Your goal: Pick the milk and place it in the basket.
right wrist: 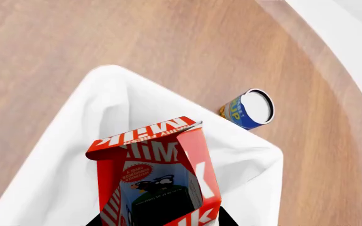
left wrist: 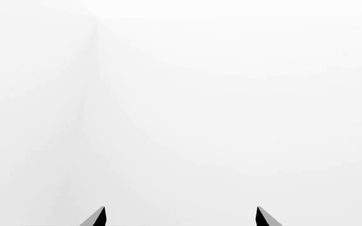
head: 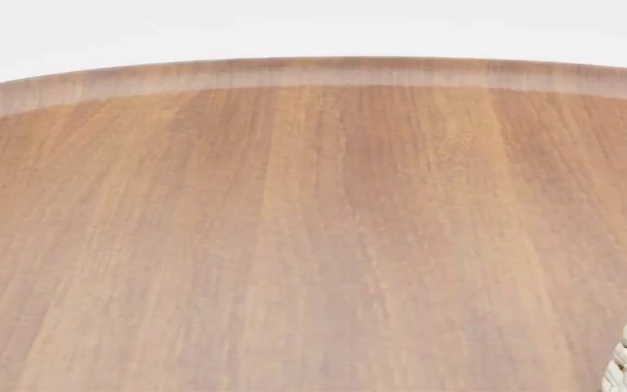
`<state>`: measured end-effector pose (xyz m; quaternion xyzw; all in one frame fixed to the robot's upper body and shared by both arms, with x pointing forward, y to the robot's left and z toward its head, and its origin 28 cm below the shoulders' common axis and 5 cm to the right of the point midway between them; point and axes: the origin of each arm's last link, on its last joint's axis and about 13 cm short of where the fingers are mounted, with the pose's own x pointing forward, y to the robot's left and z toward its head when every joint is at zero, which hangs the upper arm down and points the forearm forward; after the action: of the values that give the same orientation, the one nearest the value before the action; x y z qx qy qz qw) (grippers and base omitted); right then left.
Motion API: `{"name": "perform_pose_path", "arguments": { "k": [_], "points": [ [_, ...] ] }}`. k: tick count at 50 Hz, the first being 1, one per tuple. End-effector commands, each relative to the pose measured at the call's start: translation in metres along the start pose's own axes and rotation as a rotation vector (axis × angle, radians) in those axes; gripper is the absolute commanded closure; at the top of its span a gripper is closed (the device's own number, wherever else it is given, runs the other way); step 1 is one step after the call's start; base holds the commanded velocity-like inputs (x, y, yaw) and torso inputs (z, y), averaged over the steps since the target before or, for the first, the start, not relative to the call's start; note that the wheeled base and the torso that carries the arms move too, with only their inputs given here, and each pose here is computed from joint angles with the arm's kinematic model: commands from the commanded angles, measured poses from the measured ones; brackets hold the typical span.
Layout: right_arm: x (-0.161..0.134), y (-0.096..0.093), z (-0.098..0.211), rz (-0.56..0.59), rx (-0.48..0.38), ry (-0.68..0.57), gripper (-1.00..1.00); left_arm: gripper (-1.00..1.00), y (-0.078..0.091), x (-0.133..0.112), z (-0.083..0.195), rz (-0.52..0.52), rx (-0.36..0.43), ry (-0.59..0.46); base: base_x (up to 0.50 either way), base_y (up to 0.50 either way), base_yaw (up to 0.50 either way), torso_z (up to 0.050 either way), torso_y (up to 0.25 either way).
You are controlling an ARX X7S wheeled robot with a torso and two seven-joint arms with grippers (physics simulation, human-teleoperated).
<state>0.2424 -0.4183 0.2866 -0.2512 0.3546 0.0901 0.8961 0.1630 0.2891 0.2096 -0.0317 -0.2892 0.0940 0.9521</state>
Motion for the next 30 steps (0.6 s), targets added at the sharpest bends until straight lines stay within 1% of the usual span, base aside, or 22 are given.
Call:
{"name": "perform_pose_path", "arguments": {
  "k": [1, 10, 14, 18, 20, 24, 30],
  "points": [
    [-0.0061, -0.0030, 0.0098, -0.013, -0.028, -0.043, 1.00, -1.00, 0.0023, 0.0007, 0.0008, 0.013, 0.003, -0.019, 0.00, 0.00, 0.00, 0.000, 0.000],
    [-0.0052, -0.0034, 0.0078, -0.019, -0.027, -0.030, 1.00, -1.00, 0.0017, 0.0007, -0.0001, 0.003, 0.017, -0.017, 0.00, 0.00, 0.00, 0.000, -0.008],
    [-0.0054, -0.0032, 0.0064, -0.022, -0.024, -0.027, 1.00, -1.00, 0.0011, 0.0003, 0.0001, -0.007, 0.023, -0.021, 0.00, 0.00, 0.00, 0.000, -0.226],
    [-0.0053, -0.0029, 0.0052, -0.023, -0.021, -0.023, 1.00, -1.00, 0.0017, 0.0003, 0.0007, -0.002, 0.008, -0.021, 0.00, 0.00, 0.00, 0.000, -0.250],
    [-0.0052, -0.0029, 0.0049, -0.024, -0.017, -0.024, 1.00, -1.00, 0.0017, 0.0001, 0.0011, -0.002, 0.011, -0.025, 0.00, 0.00, 0.00, 0.000, -0.104],
    [-0.0050, -0.0023, 0.0044, -0.020, -0.017, -0.021, 1.00, -1.00, 0.0020, 0.0001, 0.0009, 0.000, -0.001, -0.019, 0.00, 0.00, 0.00, 0.000, -0.011],
    [-0.0037, -0.0009, 0.0024, -0.018, -0.021, -0.010, 1.00, -1.00, 0.0021, 0.0000, 0.0013, 0.000, 0.017, -0.025, 0.00, 0.00, 0.00, 0.000, 0.000]
  ]
}}
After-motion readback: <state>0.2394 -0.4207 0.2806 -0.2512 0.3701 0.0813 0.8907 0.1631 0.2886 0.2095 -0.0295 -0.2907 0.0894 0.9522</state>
